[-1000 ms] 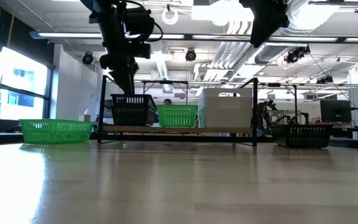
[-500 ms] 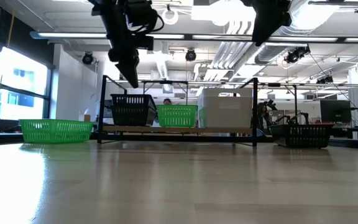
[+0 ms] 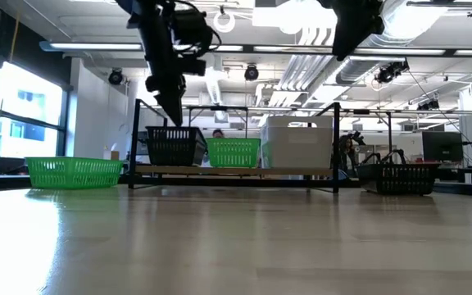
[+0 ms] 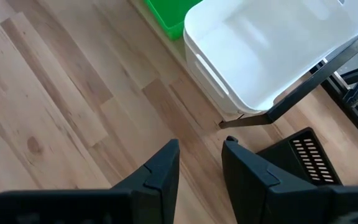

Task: Stack baskets on shelf by color
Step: Stack the bottom black bin on the black bin on the shelf, then stack the bottom green bin on the green bin on the shelf

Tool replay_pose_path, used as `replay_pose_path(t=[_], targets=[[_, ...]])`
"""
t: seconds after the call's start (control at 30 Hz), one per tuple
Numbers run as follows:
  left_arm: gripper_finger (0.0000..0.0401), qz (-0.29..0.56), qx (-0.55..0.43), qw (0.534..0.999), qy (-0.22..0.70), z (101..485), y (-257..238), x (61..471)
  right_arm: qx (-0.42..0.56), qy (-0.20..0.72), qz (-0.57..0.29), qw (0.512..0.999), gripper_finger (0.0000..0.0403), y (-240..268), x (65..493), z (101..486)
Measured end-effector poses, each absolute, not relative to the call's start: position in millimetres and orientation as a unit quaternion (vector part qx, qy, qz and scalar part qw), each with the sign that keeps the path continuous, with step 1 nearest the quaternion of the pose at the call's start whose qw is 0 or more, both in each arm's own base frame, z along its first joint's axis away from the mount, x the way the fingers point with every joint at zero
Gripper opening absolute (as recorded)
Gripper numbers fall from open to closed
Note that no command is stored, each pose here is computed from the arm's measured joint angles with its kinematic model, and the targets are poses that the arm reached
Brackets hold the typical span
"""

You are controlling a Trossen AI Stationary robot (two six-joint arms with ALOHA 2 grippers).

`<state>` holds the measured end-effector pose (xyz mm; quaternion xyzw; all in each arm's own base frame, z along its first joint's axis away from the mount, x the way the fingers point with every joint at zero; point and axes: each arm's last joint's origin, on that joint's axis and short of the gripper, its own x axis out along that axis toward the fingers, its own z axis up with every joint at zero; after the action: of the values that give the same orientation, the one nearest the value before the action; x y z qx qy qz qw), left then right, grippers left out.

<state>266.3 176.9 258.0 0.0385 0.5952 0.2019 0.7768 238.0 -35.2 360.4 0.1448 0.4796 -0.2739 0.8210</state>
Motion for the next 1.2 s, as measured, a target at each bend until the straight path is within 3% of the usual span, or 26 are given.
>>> replay_pose_path(t=[0.3,0.47,0.8,1.2], targets=[[0.0192,0.198,0.031,0.765,0.612,245.5,179.7,271.5,0.142,0.478,-0.279,0.820,0.0108,-35.5,237.9,360.5],[0.0188,0.203,0.034,0.771,0.602,264.2,180.9,273.1,0.143,0.479,-0.277,0.821,0.0108,-35.4,237.9,360.4],[0.0188,0.193,-0.046,0.804,0.560,308.4,162.7,277.0,0.164,0.518,-0.194,0.817,0.0108,-20.1,239.4,348.7],[0.0188,0.144,-0.108,0.830,0.527,314.1,116.6,291.1,0.156,0.586,-0.115,0.787,0.0108,37.5,234.2,312.0]])
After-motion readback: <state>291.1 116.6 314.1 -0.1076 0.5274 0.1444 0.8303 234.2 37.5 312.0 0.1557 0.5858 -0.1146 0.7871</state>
